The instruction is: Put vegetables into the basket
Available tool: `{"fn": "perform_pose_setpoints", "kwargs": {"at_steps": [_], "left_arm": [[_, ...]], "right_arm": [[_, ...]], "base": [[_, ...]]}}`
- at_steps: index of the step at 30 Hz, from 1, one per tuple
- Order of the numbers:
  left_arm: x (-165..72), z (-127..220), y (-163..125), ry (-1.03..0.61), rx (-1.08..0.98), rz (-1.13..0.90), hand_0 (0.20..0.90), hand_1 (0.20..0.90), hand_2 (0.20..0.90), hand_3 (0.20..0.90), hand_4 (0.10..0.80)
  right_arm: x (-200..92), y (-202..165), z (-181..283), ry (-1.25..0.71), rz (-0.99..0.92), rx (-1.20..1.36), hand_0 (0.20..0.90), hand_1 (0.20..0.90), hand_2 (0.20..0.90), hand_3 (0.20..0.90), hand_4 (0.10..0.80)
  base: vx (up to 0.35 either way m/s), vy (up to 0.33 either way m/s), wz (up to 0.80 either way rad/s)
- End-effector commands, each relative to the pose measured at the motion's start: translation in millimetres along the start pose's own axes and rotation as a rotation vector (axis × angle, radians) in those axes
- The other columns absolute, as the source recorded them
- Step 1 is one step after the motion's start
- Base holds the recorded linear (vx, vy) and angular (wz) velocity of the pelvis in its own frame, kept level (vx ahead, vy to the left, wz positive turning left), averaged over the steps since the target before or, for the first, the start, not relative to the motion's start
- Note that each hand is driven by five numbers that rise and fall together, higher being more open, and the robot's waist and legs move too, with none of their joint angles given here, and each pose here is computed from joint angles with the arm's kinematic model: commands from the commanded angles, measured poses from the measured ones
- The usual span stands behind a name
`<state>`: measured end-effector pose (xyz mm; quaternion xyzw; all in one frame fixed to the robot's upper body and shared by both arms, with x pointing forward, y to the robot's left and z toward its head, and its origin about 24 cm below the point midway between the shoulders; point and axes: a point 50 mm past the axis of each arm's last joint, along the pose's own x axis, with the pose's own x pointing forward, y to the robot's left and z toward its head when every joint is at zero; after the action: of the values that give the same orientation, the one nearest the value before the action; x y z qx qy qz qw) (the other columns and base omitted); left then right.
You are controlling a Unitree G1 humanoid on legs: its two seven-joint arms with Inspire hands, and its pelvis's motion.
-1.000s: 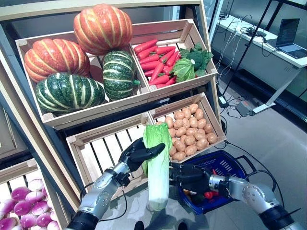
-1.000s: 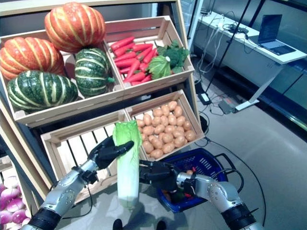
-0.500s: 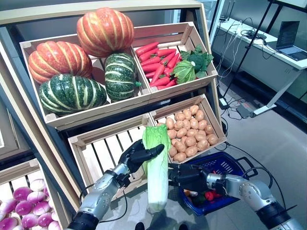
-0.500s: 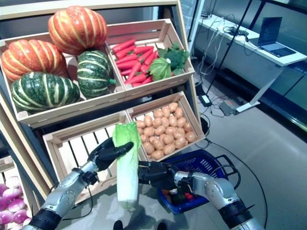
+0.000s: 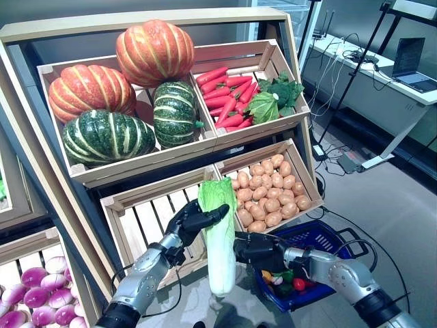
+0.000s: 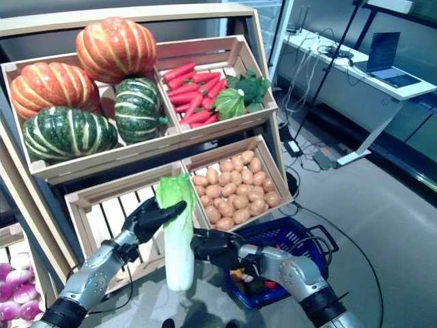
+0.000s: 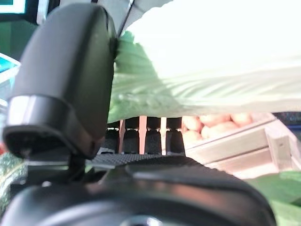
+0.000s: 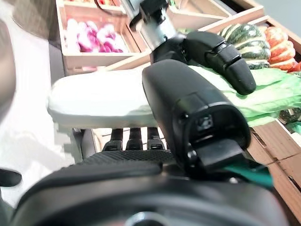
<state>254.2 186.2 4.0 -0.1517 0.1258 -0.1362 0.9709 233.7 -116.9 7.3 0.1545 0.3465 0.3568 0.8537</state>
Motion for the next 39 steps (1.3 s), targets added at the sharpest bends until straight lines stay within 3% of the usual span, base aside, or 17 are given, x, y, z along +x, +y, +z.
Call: {"fn": "perform_pose_setpoints", "kwargs": {"at_steps": [1, 24, 39], "left_arm": [[28.3, 56.1, -42.1, -0.311, -0.010, -0.165, 0.300, 0.300, 0.300, 0.300, 0.400], [27.1, 70.4, -35.3, -0.371, -0.026, -0.027, 0.300, 0.300, 0.300, 0.300, 0.400], [1.6, 117.7, -24.4, -0.652, -0.096, -0.036, 0.300, 0.300, 0.300, 0.300, 0.400]], "right_arm": [[20.0, 35.1, 26.5, -0.122, 0.096, -0.103, 0.900, 0.900, 0.900, 0.900, 0.800], [14.5, 29.7, 33.9, -0.197, 0.013, -0.011, 0.900, 0.900, 0.900, 0.900, 0.800], [-27.2, -15.0, 32.1, -0.314, -0.175, 0.020, 0.900, 0.900, 0.900, 0.900, 0.800]], "base": [[0.000, 0.000, 0.00], [0.002, 0.000, 0.00], [0.006, -0.004, 0.05]]}}
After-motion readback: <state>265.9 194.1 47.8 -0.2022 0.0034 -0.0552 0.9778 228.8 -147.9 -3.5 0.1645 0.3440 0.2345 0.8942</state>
